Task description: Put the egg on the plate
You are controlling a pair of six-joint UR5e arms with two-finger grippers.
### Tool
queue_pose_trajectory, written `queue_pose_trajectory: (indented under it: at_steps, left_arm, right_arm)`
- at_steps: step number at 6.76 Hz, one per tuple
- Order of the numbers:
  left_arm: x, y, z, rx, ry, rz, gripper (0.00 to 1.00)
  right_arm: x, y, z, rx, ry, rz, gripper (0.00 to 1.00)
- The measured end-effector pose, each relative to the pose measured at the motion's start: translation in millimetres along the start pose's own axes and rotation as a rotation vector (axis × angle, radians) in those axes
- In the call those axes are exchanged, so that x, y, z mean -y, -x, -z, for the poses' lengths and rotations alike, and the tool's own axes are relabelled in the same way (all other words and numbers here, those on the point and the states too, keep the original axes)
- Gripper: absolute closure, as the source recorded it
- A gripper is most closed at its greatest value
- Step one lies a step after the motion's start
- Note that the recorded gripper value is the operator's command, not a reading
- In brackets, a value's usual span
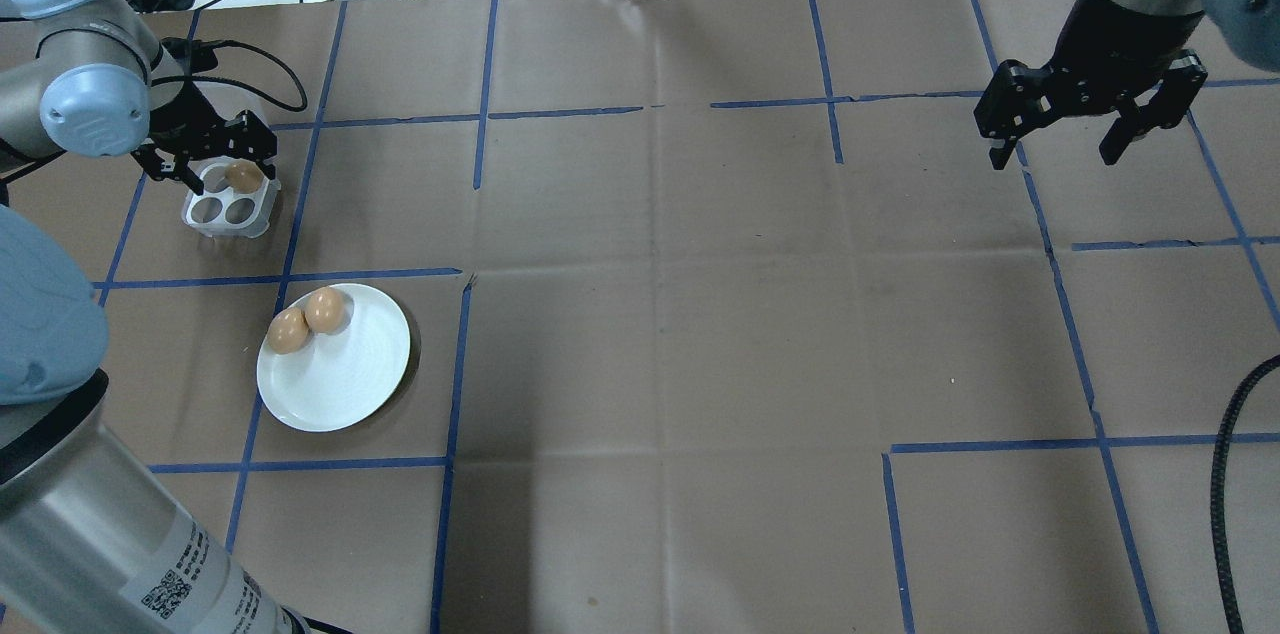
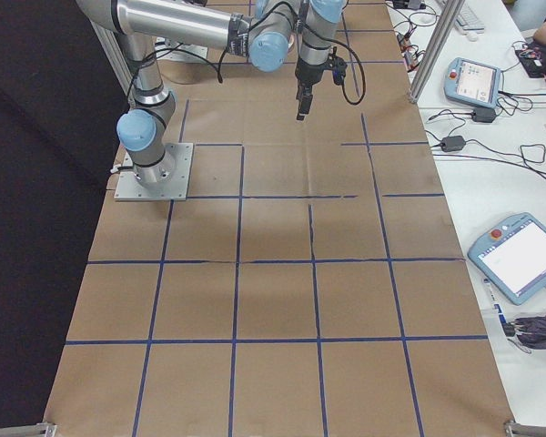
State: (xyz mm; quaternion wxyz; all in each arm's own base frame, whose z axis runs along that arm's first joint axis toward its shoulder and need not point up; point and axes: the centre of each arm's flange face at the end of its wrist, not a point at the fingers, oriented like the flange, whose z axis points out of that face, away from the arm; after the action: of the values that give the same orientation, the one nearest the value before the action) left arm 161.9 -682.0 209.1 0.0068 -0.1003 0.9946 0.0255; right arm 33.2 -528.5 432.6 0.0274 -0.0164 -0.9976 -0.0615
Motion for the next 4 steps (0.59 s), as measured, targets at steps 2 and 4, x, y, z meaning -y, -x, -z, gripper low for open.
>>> queue_pose_trajectory:
  at_steps: [2,4]
  left_arm:
    - [4.6,0.0,-2.0,-0.004,-0.031,-0.048,0.06]
    - [5.8,0.7,-6.4,0.001,-0.034,-0.064,0.24]
  right_arm:
    - [0.0,0.0,0.0,0.0,0.0,0.0,0.0]
    - [0.0,0.0,0.0,0.0,0.0,0.0,0.0]
